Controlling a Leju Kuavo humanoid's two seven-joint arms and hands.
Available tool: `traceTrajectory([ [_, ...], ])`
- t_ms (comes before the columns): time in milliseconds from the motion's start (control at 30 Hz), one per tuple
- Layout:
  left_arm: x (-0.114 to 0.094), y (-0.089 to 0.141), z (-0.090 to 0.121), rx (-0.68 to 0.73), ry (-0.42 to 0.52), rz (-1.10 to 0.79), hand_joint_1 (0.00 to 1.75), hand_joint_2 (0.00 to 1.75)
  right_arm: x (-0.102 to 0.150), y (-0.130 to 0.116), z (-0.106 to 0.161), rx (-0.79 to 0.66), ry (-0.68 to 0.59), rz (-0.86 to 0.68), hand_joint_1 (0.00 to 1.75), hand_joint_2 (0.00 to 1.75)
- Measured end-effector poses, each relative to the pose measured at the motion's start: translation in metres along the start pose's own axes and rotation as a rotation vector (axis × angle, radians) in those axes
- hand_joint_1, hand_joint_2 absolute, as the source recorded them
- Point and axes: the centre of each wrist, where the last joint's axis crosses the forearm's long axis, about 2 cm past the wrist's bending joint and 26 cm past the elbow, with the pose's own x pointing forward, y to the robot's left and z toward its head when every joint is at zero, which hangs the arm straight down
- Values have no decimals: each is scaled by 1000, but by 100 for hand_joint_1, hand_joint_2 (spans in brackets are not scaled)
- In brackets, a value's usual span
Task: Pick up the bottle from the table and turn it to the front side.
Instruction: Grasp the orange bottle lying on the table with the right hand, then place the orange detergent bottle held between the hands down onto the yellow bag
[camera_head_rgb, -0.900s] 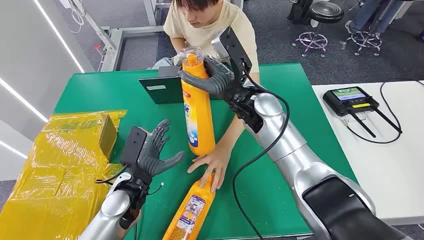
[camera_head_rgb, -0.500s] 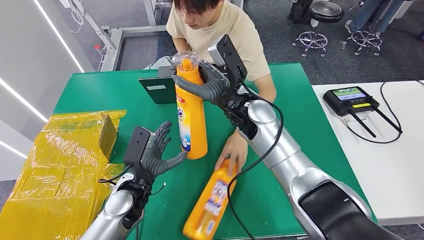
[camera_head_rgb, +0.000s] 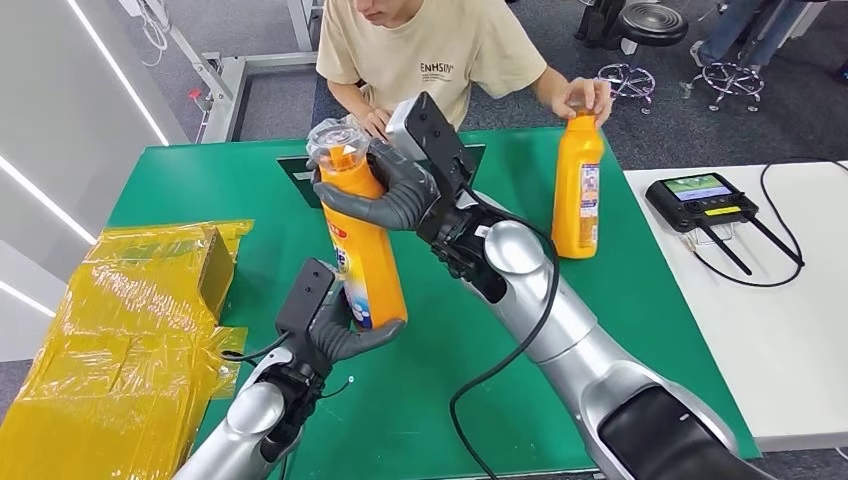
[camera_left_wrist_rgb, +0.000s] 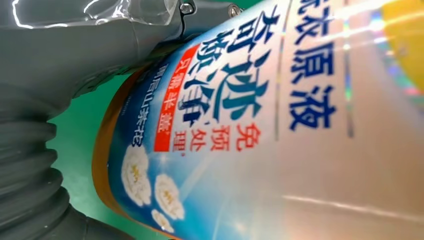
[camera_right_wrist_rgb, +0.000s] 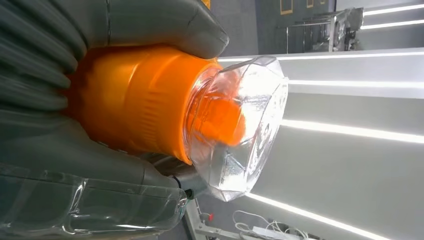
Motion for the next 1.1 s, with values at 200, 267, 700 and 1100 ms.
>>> traceTrajectory([
  [200,2,-1,1,-3,-6,8,175,175,5,5,0,18,-13,6,175,175],
  [267,2,-1,1,1,-11,11,175,175,7,6,0,18,-16,6,175,175],
  [700,-8,28,22,169,-32,0,175,175,1,0,33,-88,-12,87,0,0],
  [1100,-22,102,97,623,-53,14,175,175,-25,-59,189,-501,-45,288,0,0],
])
